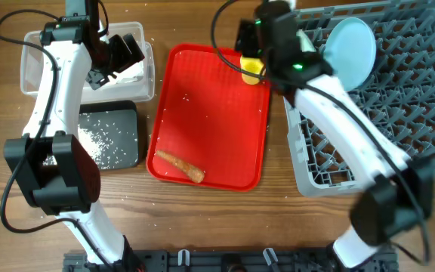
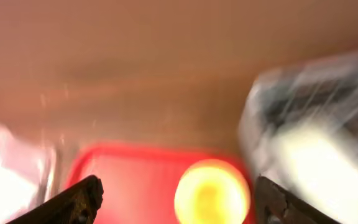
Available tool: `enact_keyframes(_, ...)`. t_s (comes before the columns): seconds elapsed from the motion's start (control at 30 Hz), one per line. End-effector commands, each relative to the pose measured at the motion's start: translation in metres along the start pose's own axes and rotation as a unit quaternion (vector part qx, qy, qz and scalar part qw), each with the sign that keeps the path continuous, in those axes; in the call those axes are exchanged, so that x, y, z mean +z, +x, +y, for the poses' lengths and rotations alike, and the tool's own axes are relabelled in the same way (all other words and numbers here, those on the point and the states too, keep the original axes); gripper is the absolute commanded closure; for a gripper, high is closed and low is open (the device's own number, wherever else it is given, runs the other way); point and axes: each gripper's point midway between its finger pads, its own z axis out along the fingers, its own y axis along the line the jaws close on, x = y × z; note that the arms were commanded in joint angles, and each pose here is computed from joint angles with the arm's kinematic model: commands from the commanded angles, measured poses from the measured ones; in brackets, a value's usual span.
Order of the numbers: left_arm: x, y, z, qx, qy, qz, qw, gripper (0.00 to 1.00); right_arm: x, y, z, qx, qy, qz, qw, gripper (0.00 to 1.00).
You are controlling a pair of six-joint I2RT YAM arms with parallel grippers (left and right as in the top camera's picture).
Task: Sort waste into correct bins and load items into the dishwasher rack
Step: 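Grasp the carrot with left gripper and drop it into the black tray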
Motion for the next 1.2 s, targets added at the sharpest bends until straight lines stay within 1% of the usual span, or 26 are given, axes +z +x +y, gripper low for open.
enact_keyframes(0.0,-0.001,-0.003,0.001,-0.001,0.004,-0.002,1.0,0.0,0.013,0.045,0.017,0.068,-0.049,0.094,0.992,0.19)
enact_keyframes(0.03,-0.001,-0.003,0.001,-0.001,0.004,-0.002,1.0,0.0,0.001,0.039,0.02,0.067,-0.061,0.092,0.992,0.19)
enact_keyframes(0.07,-0.001,-0.003,0.001,-0.001,0.004,-0.002,1.0,0.0,-0.033,0.018,0.037,0.052,-0.115,0.074,0.989,0.19)
enact_keyframes(0.1,-0.001,-0.003,0.0,-0.001,0.004,-0.002,1.0,0.0,-0.048,0.012,0.045,0.032,-0.143,0.068,0.987,0.2)
enact_keyframes(0.17,-0.001,-0.003,0.0,-0.001,0.004,-0.002,1.0,0.0,-0.08,0.022,0.061,-0.032,-0.181,0.085,0.979,0.22)
enact_keyframes(0.2,-0.001,-0.004,0.0,0.0,0.006,-0.004,1.0,0.0,-0.089,0.05,0.069,-0.073,-0.201,0.131,0.968,0.22)
enact_keyframes(0.23,-0.001,-0.002,-0.002,0.0,0.008,0.0,1.0,0.0,-0.093,0.094,0.078,-0.112,-0.212,0.201,0.95,0.22)
enact_keyframes(0.27,-0.001,-0.002,-0.002,0.001,0.008,0.0,1.0,0.0,-0.097,0.126,0.082,-0.134,-0.214,0.25,0.935,0.22)
enact_keyframes(0.3,-0.001,-0.002,-0.001,0.0,0.008,0.0,1.0,0.0,-0.1,0.15,0.087,-0.154,-0.217,0.282,0.922,0.21)
enact_keyframes(0.33,-0.001,0.0,0.0,0.0,0.006,0.004,1.0,0.0,-0.103,0.19,0.094,-0.181,-0.214,0.33,0.902,0.21)
enact_keyframes(0.37,-0.001,0.016,0.001,0.013,-0.001,0.034,0.999,0.02,-0.102,0.202,0.098,-0.17,-0.198,0.343,0.902,0.21)
enact_keyframes(0.4,-0.001,0.027,-0.001,0.038,0.002,0.055,0.998,0.1,-0.099,0.195,0.094,-0.15,-0.182,0.337,0.911,0.21)
enact_keyframes(0.43,-0.003,0.051,-0.005,0.068,-0.003,0.097,0.993,0.22,-0.098,0.181,0.086,-0.126,-0.173,0.324,0.922,0.21)
enact_keyframes(0.47,-0.006,0.08,-0.008,0.085,-0.019,0.143,0.986,0.4,-0.096,0.151,0.066,-0.091,-0.16,0.298,0.937,0.2)
enact_keyframes(0.5,-0.011,0.108,-0.013,0.082,-0.039,0.185,0.979,0.42,-0.095,0.12,0.037,-0.056,-0.142,0.27,0.951,0.2)
enact_keyframes(0.57,-0.015,0.153,-0.025,0.059,-0.077,0.236,0.967,0.43,-0.097,0.079,-0.012,-0.001,-0.11,0.23,0.967,0.2)
enact_keyframes(0.6,-0.013,0.186,-0.032,0.067,-0.103,0.264,0.957,0.43,-0.103,0.055,-0.048,0.037,-0.084,0.205,0.975,0.2)
enact_keyframes(0.67,0.004,0.236,-0.022,0.067,-0.191,0.271,0.941,0.43,-0.115,0.034,-0.095,0.08,-0.048,0.177,0.98,0.18)
enact_keyframes(0.7,0.013,0.254,-0.016,0.061,-0.22,0.266,0.936,0.43,-0.117,0.032,-0.105,0.078,-0.042,0.175,0.981,0.18)
enact_keyframes(0.77,0.029,0.278,-0.01,0.043,-0.238,0.265,0.933,0.41,-0.119,0.037,-0.112,0.07,-0.032,0.186,0.98,0.18)
enact_keyframes(0.87,0.051,0.299,0.004,0.018,-0.234,0.278,0.931,0.41,-0.121,0.042,-0.112,0.062,-0.031,0.196,0.978,0.16)
enact_keyframes(1.0,0.068,0.292,0.028,-0.018,-0.232,0.276,0.932,0.42,-0.123,0.047,-0.113,0.06,-0.029,0.207,0.976,0.15)
enact_keyframes(1.03,0.071,0.289,0.033,-0.028,-0.231,0.274,0.933,0.46,-0.123,0.048,-0.113,0.053,-0.03,0.208,0.976,0.14)
enact_keyframes(1.07,0.073,0.286,0.036,-0.031,-0.231,0.27,0.934,0.55,-0.123,0.048,-0.113,0.051,-0.031,0.208,0.976,0.15)
enact_keyframes(1.13,0.075,0.278,0.04,-0.036,-0.235,0.258,0.936,0.85,-0.124,0.049,-0.114,0.051,-0.03,0.211,0.976,0.14)
enact_keyframes(1.17,0.075,0.277,0.041,-0.039,-0.235,0.258,0.937,0.96,-0.124,0.049,-0.114,0.051,-0.03,0.211,0.976,0.14)
